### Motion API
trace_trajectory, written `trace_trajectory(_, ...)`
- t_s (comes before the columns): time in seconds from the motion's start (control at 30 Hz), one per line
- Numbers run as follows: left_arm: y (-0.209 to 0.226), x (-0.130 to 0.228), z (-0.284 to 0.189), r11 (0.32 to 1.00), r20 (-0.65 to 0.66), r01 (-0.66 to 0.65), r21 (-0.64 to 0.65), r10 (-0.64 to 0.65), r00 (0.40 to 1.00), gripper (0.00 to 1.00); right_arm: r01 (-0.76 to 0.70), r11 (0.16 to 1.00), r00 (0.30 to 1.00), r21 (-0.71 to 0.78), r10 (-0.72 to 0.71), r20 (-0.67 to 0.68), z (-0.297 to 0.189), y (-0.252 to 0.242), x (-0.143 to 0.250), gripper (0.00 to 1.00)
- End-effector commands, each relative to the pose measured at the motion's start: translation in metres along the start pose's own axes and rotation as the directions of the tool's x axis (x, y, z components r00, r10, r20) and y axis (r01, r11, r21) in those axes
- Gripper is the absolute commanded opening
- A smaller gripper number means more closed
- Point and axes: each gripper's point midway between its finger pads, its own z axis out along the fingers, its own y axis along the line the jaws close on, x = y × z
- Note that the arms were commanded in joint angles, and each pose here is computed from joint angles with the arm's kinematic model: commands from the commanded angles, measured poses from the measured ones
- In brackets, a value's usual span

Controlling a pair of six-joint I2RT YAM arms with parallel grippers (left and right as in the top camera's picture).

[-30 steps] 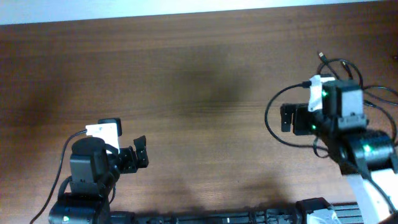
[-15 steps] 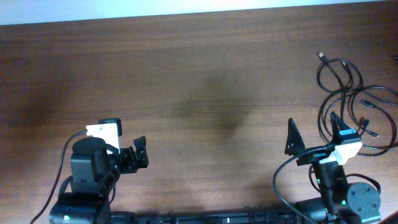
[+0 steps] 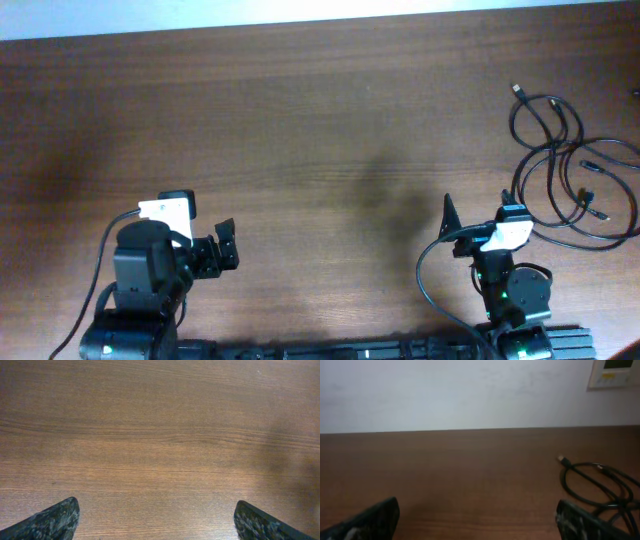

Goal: Untangle cables

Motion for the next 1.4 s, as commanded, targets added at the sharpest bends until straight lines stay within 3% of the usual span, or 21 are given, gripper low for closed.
trace_trajectory(0.0, 0.000, 0.000, 0.000, 1.000, 0.005, -0.015, -0.002, 0.015, 1.000, 0.99, 0.003, 1.000, 1.000, 0.004, -0.003, -0.002, 0.000, -0.001, 0.002, 0.98)
trace_trajectory(0.67, 0.004, 0.003, -0.002, 1.000, -0.003, -0.016, -0.022, 0.016, 1.000, 0.99, 0.003, 1.000, 1.000, 0.003, -0.003, -0.003, 0.000, -0.001, 0.002, 0.98)
trace_trajectory(0.77, 0.007, -0.004, 0.005, 1.000, 0.134, -0.015, -0.024, 0.018, 0.991, 0.99, 0.003, 1.000, 1.000, 0.003, -0.003, -0.003, 0.000, -0.001, 0.002, 0.98)
trace_trajectory(0.87, 0.005, -0.018, 0.019, 0.999, 0.458, -0.020, 0.032, 0.003, 0.889, 0.99, 0.003, 1.000, 1.000, 0.003, -0.003, -0.003, 0.000, -0.001, 0.002, 0.98)
trace_trajectory(0.97, 0.003, -0.029, 0.015, 0.996, 0.696, -0.042, 0.075, -0.022, 0.718, 0.99, 0.003, 1.000, 1.000, 0.003, -0.003, -0.003, 0.000, -0.001, 0.002, 0.98)
trace_trajectory(1.0, 0.004, -0.031, 0.008, 0.995, 0.772, -0.050, 0.085, -0.034, 0.635, 0.99, 0.003, 1.000, 1.000, 0.003, -0.003, -0.003, 0.000, -0.001, 0.002, 0.98)
trace_trajectory(1.07, 0.006, -0.037, -0.006, 0.996, 0.830, -0.069, 0.056, -0.008, 0.557, 0.99, 0.003, 1.000, 1.000, 0.003, -0.003, -0.003, 0.000, -0.001, 0.002, 0.98)
trace_trajectory(1.13, 0.007, -0.040, -0.010, 0.995, 0.844, -0.100, 0.005, 0.049, 0.534, 0.99, 0.003, 1.000, 1.000, 0.003, -0.003, -0.002, 0.000, -0.001, 0.002, 0.98)
trace_trajectory(1.17, 0.001, -0.034, -0.002, 0.981, 0.821, -0.190, -0.038, 0.140, 0.554, 0.99, 0.003, 1.000, 1.000, 0.003, -0.003, -0.003, 0.000, -0.001, 0.002, 0.98)
trace_trajectory(1.27, 0.006, 0.011, 0.048, 0.977, 0.636, -0.211, -0.013, 0.171, 0.753, 0.99, 0.004, 1.000, 1.000, 0.002, -0.003, -0.003, 0.000, -0.001, 0.002, 0.98)
trace_trajectory(1.37, 0.006, 0.011, 0.047, 0.977, 0.638, -0.211, -0.013, 0.170, 0.751, 0.99, 0.003, 1.000, 1.000, 0.003, -0.003, -0.003, 0.000, -0.001, 0.002, 0.98)
